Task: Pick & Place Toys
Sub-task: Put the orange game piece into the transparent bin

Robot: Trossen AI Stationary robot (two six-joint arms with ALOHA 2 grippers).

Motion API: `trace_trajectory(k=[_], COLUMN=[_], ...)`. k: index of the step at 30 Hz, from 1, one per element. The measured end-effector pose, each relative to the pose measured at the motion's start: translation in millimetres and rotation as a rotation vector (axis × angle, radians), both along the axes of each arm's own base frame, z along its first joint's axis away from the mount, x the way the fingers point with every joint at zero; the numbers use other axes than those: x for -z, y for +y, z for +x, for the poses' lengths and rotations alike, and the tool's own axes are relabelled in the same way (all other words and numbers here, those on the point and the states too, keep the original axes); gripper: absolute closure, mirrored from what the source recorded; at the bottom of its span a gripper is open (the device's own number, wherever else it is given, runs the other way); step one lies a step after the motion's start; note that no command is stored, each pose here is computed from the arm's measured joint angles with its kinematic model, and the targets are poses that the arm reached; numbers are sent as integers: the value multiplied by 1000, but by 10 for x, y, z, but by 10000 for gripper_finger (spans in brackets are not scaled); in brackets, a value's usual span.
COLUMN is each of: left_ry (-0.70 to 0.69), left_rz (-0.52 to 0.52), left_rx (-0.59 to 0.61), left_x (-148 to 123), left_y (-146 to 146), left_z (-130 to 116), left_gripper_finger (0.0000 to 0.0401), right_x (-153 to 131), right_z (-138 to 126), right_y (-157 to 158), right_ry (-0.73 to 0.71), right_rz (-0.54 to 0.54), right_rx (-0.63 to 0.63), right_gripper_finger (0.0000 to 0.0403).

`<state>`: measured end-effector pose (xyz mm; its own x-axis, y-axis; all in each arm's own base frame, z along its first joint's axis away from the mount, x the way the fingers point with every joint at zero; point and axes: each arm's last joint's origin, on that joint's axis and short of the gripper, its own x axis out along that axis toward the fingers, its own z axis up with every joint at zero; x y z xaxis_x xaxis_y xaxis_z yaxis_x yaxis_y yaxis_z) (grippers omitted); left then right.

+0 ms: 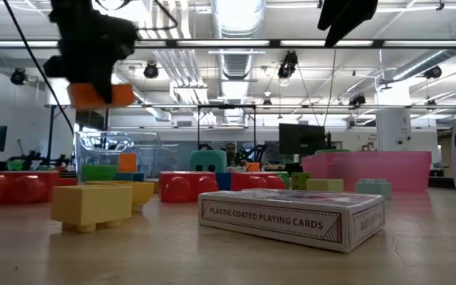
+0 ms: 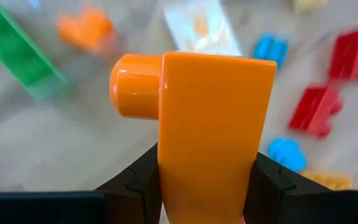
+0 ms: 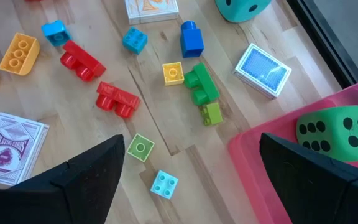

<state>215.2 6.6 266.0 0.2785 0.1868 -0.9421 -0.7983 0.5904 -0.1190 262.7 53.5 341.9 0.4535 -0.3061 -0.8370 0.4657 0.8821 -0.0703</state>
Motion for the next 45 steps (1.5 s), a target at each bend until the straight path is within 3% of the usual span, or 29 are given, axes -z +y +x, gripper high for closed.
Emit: trace_trajectory(k=[8,15,21,35,45], left_ry=[-53,-118,-30,186,244], left_rz=[110,41,4,-123,-159], left_rx=[-77,-182,-211,-181,-195], left_x=[-285,-244,-48,567,766], left_y=[552,1143,1463,1768,1850], left_z=[14,-108,-109,108,135], left_gripper_finger=[248,248,248,248,248], right_x=[-1,-4,-6,-9,-9], right_z=[2,3,7,7,7], right_y=[-3,-9,-8,-15,-15], right_ry=[6,0,-5,-9,-6], right_rz=[-17,-39,-37,-60,-64], right_rx=[-23,-12,-10,-1,-8], right_gripper_finger=[37,37,37,37,37])
